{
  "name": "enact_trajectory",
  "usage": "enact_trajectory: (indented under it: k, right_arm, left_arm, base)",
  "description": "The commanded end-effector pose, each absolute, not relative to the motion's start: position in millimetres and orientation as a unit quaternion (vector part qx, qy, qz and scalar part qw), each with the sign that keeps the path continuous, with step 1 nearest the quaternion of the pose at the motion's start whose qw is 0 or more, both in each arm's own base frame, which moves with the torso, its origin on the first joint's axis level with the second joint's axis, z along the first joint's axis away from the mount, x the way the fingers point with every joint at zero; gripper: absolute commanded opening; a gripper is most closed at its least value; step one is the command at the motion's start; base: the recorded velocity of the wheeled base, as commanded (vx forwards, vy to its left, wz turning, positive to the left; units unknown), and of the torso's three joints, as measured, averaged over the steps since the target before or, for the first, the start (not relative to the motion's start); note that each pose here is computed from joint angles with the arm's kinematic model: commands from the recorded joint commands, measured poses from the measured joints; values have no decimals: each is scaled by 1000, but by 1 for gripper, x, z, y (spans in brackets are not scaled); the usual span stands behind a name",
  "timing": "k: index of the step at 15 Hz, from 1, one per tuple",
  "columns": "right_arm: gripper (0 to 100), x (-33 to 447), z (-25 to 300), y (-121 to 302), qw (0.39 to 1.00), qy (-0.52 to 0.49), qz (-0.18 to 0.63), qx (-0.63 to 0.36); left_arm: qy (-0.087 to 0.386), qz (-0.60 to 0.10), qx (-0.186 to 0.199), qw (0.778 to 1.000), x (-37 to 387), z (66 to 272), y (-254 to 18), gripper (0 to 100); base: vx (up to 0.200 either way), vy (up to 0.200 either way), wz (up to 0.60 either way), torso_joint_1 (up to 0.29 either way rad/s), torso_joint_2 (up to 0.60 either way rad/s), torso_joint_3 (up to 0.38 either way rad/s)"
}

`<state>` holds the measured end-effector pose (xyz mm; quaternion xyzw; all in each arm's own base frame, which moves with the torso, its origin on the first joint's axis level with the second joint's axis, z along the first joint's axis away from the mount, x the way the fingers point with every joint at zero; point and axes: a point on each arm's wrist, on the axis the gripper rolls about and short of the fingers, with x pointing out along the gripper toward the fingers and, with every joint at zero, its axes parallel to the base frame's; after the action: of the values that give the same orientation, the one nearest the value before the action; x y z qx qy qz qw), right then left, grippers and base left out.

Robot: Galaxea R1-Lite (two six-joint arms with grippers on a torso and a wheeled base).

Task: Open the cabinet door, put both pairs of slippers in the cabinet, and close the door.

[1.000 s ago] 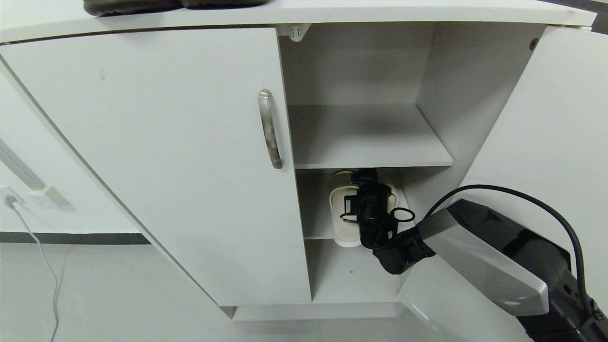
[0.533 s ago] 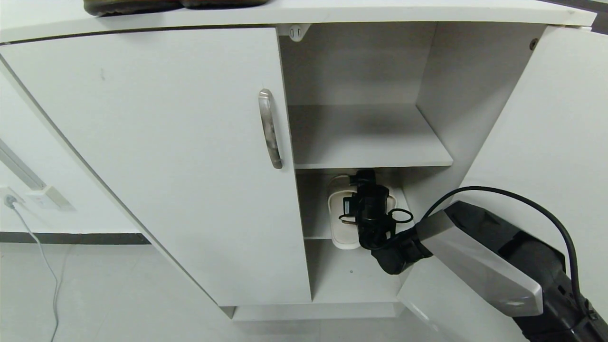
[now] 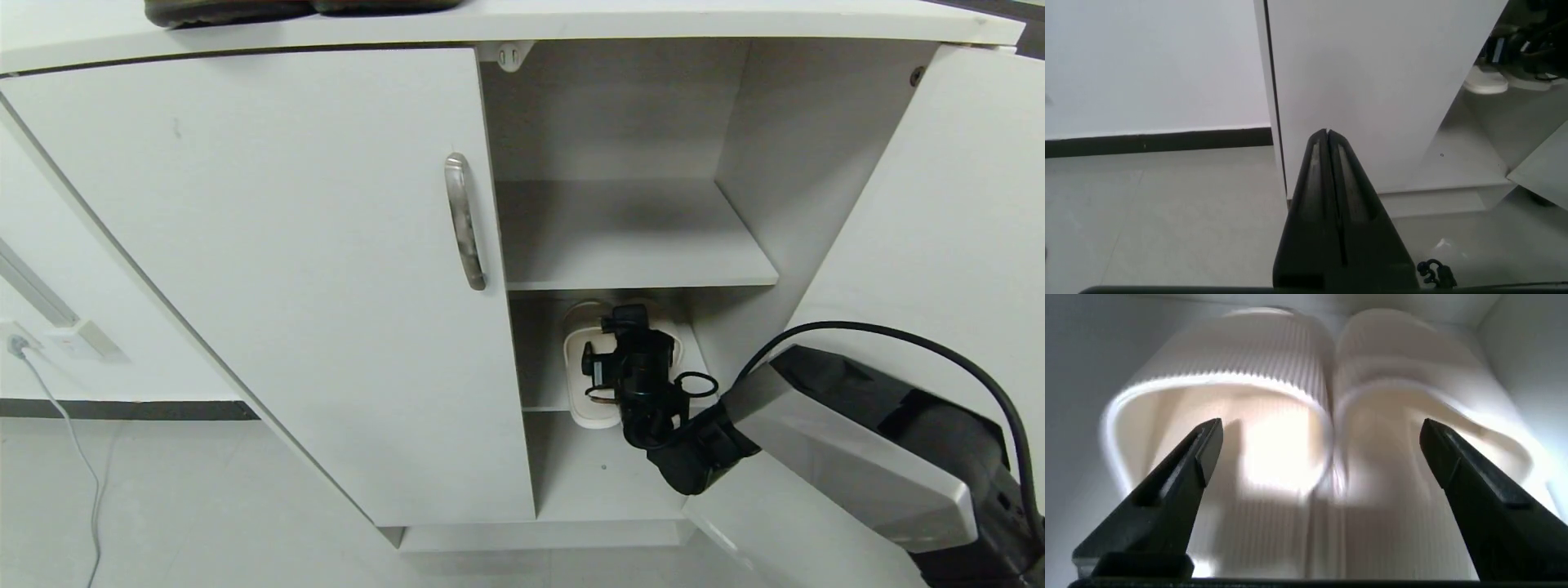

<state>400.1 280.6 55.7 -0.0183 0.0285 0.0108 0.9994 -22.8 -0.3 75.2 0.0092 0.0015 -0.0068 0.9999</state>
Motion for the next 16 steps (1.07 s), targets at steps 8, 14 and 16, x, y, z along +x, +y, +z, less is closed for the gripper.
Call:
enact_trajectory:
  k: [8, 14, 16]
  right_arm:
    - [100, 283, 98, 257, 996, 36, 79, -9]
    - [100, 255, 101, 273, 992, 38, 119, -13]
    - [100, 255, 101, 273, 992, 39, 119, -13]
  left_arm:
    - [1, -8, 9, 1000, -23, 76, 0, 0]
    - [1, -9, 9, 1000, -23, 76, 0, 0]
    - [1, -9, 9, 1000, -23, 76, 0, 0]
  base:
    - [0, 0, 0, 0, 0, 0]
    - [0, 0, 0, 0, 0, 0]
    - [-200, 0, 0, 0, 2, 9]
